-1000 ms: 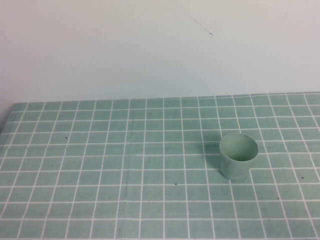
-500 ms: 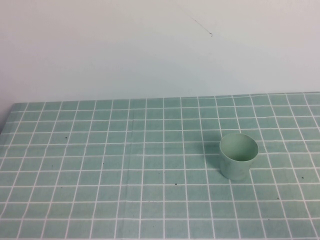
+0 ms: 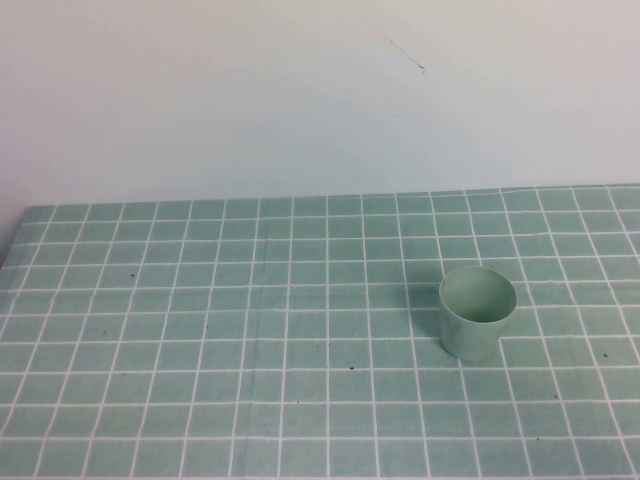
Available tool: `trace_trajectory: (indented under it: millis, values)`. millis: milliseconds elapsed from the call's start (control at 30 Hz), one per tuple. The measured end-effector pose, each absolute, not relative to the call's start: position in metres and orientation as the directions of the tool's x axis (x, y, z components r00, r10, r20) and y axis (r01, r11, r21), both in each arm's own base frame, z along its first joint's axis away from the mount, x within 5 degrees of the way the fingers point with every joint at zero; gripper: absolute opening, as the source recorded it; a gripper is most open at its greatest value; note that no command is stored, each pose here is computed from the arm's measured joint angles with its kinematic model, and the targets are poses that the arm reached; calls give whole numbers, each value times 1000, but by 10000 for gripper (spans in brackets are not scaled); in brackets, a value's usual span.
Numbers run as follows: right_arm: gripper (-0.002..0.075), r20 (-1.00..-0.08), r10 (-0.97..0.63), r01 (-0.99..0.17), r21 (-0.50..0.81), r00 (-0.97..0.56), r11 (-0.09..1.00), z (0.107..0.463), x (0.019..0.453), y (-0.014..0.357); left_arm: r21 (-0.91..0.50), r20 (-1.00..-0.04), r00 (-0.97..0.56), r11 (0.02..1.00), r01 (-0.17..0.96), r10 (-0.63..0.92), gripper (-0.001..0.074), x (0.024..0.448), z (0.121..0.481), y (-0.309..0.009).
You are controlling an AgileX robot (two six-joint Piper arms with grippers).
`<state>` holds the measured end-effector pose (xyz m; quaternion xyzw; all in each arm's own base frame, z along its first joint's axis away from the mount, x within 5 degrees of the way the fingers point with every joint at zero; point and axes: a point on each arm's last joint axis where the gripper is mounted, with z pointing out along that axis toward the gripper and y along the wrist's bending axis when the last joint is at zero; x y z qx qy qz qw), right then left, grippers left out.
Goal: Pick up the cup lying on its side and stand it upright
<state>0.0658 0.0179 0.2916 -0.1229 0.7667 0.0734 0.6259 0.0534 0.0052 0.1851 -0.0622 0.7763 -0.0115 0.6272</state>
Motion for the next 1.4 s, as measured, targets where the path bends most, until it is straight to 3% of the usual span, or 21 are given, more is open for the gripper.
trace_trajectory:
  millis: [333, 767, 1400]
  values:
    - [-3, -978, -95, -278, -41, -185, 960, 292, 65, 18, -96, -972, -206, 992, -82, -111, -1, 53, 185, 5]
    - [-3, -993, -88, -84, -82, -77, 993, 296, 40, 1, -96, -972, -206, 992, -82, -111, -1, 53, 185, 5]
    - [-2, -982, -82, -30, -78, -168, 997, 225, 42, -2, -96, -972, -207, 992, -82, -111, -1, 54, 185, 5]
